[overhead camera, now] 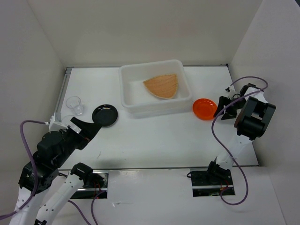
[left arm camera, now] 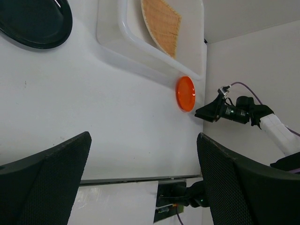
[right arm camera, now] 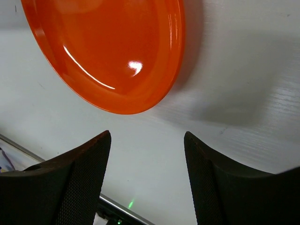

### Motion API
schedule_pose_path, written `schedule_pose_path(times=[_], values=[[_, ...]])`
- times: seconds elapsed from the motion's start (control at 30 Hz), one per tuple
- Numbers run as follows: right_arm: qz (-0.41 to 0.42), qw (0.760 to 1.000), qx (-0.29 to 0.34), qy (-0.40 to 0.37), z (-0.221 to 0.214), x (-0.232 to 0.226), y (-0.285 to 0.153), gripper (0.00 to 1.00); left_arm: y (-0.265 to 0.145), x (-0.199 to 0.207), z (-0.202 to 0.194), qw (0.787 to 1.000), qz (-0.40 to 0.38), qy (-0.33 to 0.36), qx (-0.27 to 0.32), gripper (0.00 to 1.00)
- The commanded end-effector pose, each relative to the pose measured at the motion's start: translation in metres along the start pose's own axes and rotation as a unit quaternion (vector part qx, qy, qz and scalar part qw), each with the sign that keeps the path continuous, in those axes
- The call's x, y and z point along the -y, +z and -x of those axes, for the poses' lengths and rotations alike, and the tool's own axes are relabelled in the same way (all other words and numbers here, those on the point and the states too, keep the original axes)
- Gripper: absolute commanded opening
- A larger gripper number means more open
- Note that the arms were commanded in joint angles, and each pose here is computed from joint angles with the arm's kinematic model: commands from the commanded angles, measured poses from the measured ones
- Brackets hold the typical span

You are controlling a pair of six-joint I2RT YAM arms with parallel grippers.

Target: Place the mixed dishes into the plastic bin

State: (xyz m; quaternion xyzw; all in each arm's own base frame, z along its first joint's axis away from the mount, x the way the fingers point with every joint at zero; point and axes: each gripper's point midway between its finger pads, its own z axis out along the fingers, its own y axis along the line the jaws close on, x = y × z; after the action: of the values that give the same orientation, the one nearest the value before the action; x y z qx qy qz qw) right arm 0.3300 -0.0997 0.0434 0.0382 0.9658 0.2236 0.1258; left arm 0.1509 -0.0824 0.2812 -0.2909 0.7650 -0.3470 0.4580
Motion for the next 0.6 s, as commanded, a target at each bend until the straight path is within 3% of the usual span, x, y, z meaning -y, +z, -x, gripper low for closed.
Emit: schedule_pose_path(times=[0.0, 0.33, 0.57], values=[[0.025, 1.0, -0.008, 0.004, -0.009, 0.002, 0.015, 0.69, -0.002, 0.013, 0.005, 1.0, -0.018, 0.001, 0.002, 1.0], [0.077, 0.996, 0.005, 0.038, 0.0, 0.0, 0.043, 0.69, -0.001, 0.017, 0.005, 1.0, -0.009, -0.003, -0.008, 1.0], [0.104, 0.992, 0.023, 0.069, 0.009, -0.002, 0.055, 0.6, 0.0, 0.018, 0.003, 1.0, -0.008, -0.008, -0.014, 1.0]])
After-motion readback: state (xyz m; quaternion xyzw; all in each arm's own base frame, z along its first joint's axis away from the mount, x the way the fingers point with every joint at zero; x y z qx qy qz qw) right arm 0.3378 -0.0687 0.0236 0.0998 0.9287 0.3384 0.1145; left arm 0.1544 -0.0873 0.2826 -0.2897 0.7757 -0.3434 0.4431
